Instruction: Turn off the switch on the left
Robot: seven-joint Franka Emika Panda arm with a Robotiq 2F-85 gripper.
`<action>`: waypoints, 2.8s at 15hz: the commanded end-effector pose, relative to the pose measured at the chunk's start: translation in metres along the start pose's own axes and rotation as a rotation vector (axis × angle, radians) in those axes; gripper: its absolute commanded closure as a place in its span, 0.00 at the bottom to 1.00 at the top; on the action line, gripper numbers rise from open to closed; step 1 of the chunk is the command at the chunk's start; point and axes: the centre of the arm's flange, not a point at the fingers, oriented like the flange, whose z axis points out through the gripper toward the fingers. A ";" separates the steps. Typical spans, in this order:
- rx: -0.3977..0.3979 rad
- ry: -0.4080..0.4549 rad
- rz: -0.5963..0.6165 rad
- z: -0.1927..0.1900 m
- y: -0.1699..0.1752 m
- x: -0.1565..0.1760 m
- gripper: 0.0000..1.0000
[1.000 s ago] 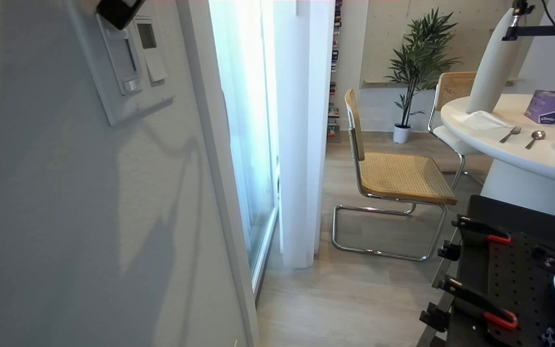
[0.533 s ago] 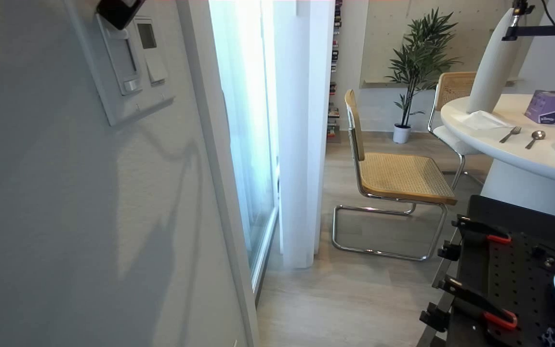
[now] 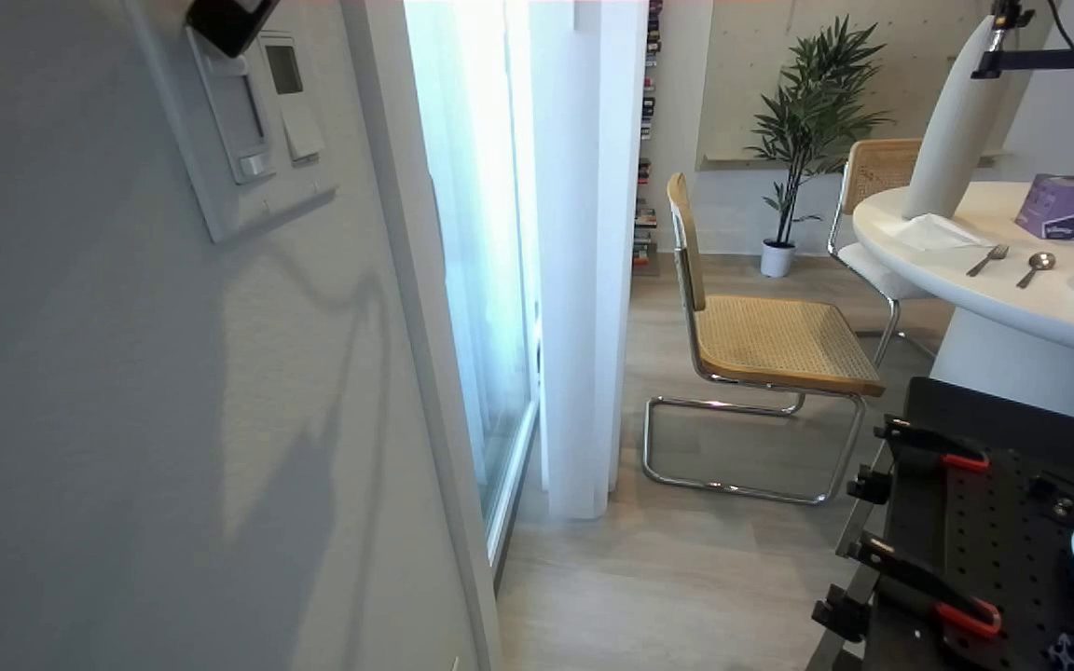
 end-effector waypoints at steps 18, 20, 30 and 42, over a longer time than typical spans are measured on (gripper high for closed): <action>0.010 -0.204 0.081 0.027 0.012 0.002 1.00; 0.021 -0.218 0.091 0.034 0.013 -0.003 1.00; 0.048 -0.218 0.087 0.020 0.007 0.011 1.00; 0.044 -0.213 0.059 -0.005 0.004 0.028 1.00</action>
